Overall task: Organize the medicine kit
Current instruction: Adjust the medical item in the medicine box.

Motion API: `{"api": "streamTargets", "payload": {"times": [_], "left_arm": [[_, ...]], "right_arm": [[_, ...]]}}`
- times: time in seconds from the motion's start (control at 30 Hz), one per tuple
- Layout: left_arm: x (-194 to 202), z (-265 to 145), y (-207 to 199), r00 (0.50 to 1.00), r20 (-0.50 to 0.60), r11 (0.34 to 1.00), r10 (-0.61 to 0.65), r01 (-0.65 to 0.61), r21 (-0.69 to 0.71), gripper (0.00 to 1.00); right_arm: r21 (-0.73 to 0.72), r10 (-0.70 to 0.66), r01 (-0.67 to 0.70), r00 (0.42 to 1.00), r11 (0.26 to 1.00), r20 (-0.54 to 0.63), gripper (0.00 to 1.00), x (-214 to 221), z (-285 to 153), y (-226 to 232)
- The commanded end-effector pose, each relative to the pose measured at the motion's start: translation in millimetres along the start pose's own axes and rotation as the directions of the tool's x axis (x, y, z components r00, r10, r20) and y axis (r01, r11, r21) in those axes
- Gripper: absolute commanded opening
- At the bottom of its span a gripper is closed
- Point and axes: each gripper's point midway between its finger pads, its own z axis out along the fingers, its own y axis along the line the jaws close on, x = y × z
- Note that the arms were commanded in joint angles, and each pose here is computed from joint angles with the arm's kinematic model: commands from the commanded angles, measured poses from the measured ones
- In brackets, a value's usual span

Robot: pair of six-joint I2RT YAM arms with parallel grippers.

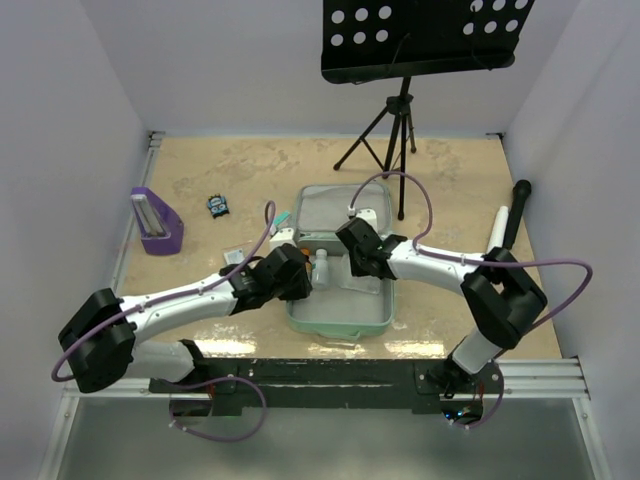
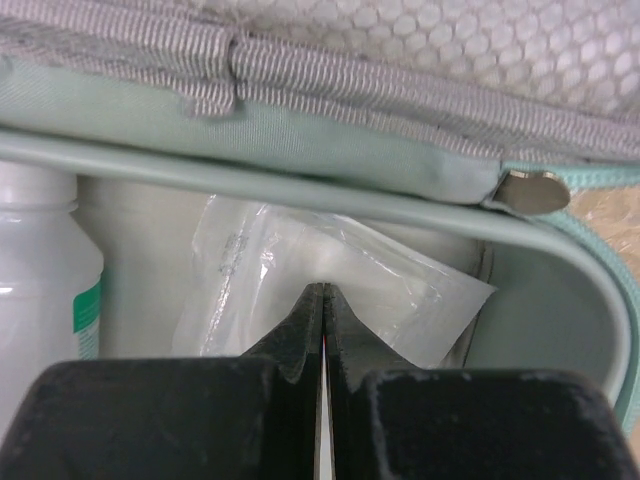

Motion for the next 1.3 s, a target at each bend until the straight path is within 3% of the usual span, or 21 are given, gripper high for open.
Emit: {"api": "streamTargets", "payload": {"times": [0.0, 0.3, 0.43, 0.57, 0.73, 1.03, 1.27], "left_arm": [[-2.7, -4.4, 1.3, 1.0, 0.021, 1.0, 0.004, -0.005, 0.018, 0.36], [-2.8, -6.1, 3.9, 1.0, 0.029, 1.0, 0.0, -0.001, 0.015, 0.36], [-4.0, -6.5, 2.5, 1.0, 0.031, 1.0, -0.002, 0.002, 0.018, 0.36], [-7.6, -9.1, 2.1, 0.999, 0.045, 1.0, -0.008, 0.007, 0.019, 0.36], [-19.5, -16.5, 0.3, 0.995, 0.095, 0.999, -0.037, 0.035, 0.024, 0.36], [-51.4, -40.9, 14.3, 0.963, 0.252, 0.995, -0.093, 0.099, -0.011, 0.38], [-43.3, -28.3, 23.5, 0.976, 0.206, 0.993, -0.064, 0.082, -0.082, 0.38]], "right_arm": [[0.057, -0.068, 0.068, 0.998, 0.996, -0.002, 0.02, -12.3, 0.1, -10.7], [0.115, -0.055, 0.05, 0.998, 0.992, 0.04, 0.09, -32.4, -12.7, -18.6], [0.023, -0.001, -0.002, 0.992, 1.0, 0.128, 0.19, -64.0, -40.8, -4.0], [-0.123, -0.011, 0.031, 0.987, 0.992, 0.161, 0.23, -75.8, -63.3, 24.9], [-0.279, -0.045, 0.072, 0.994, 0.958, 0.102, 0.18, -51.4, -60.6, 61.4], [-0.253, -0.089, 0.095, 0.995, 0.963, 0.037, 0.12, -20.1, -32.1, 64.4], [-0.198, -0.106, 0.099, 0.994, 0.975, -0.027, 0.11, 6.5, -15.8, 50.9]]}}
